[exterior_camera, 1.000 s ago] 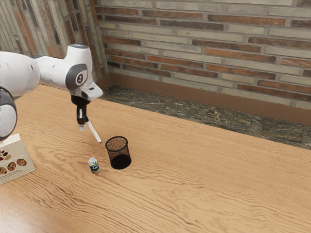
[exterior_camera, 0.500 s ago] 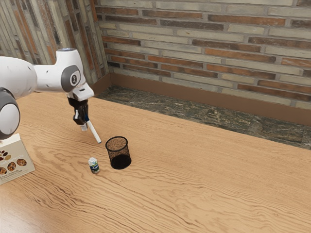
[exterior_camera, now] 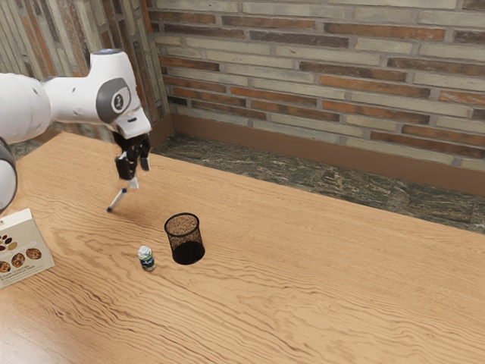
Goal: Take the marker out of the pen holder and place it to the left of the pen holder.
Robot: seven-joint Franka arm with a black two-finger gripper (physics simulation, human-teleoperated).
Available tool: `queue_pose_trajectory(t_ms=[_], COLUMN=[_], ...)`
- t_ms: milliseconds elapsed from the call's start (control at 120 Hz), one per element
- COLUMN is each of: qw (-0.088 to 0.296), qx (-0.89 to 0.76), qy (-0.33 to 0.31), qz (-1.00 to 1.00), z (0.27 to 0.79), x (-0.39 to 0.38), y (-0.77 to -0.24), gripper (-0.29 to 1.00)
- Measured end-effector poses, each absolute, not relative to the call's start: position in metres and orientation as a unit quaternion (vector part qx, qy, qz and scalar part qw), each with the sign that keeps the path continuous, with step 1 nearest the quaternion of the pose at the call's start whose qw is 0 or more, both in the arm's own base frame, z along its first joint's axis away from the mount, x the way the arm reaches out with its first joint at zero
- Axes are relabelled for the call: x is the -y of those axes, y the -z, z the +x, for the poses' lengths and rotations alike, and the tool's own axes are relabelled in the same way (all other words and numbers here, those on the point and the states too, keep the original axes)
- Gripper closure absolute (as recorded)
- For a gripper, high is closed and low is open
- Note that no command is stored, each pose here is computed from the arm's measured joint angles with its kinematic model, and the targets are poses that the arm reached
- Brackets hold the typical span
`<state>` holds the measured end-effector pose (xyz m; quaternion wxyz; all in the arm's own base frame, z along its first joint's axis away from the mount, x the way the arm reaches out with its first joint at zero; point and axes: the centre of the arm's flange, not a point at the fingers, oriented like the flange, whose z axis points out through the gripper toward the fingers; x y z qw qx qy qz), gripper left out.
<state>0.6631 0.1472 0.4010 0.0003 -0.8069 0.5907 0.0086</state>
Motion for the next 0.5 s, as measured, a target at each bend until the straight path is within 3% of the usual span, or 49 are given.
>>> queue_pose_trajectory(t_ms=[83, 158, 317, 500], qw=[0.045, 0.047, 0.043, 0.041], qx=[-0.575, -0.534, -0.435, -0.340], qy=[0.040, 0.049, 0.014, -0.031], qz=[-0.816, -0.843, -0.899, -0.939], z=[0.618, 0.575, 0.537, 0.524], x=[-0.094, -0.073, -0.061, -0.047], y=[-0.559, -0.626, -0.656, -0.642], gripper=[0.08, 0.06, 0.03, 0.01])
